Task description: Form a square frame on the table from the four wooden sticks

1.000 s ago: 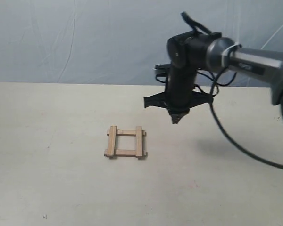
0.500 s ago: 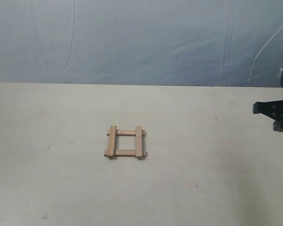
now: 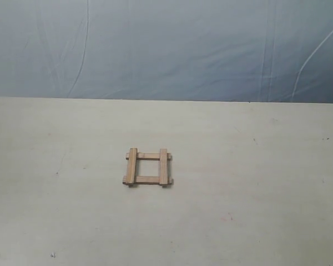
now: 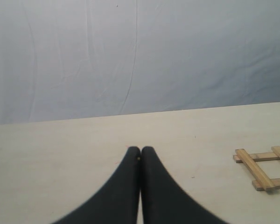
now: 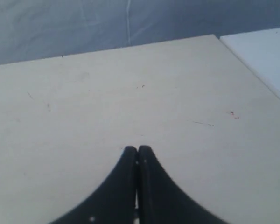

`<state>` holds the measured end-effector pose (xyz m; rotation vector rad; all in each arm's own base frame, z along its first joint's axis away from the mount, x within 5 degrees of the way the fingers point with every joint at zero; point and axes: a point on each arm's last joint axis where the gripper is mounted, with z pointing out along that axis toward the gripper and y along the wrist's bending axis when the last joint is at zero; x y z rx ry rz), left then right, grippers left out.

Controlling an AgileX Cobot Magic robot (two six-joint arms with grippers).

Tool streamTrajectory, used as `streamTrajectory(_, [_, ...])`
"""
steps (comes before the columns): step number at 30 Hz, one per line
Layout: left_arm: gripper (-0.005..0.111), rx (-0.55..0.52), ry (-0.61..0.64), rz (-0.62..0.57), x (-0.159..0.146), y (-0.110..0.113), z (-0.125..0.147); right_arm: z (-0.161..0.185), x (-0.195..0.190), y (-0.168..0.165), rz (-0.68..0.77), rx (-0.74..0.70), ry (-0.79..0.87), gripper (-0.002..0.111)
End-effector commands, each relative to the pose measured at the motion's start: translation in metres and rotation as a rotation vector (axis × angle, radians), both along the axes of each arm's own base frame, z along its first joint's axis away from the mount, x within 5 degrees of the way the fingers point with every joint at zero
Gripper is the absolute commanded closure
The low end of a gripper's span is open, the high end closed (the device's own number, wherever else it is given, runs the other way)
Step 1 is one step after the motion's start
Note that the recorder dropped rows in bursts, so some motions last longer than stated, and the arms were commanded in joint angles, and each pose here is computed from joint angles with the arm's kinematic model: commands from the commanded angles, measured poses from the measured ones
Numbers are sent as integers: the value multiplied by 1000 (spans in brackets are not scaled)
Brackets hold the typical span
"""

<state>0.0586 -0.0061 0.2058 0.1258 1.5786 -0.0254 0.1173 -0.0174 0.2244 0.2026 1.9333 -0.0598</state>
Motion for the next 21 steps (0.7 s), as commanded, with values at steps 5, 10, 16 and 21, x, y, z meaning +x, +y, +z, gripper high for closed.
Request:
streamTrajectory(5, [107, 4, -4, -4, 0, 0, -1, -9, -30, 14, 74, 183, -424, 109])
streamTrajectory(10, [107, -15, 0, 0, 0, 0, -1, -26, -42, 16, 72, 217, -249, 109])
streamTrajectory(16, [107, -126, 161, -18, -4, -4, -15, -46, -65, 15, 101, 45, -76, 109])
streamTrajectory(21, [107, -173, 158, -25, -4, -5, -14, -46, -65, 15, 92, 85, -76, 109])
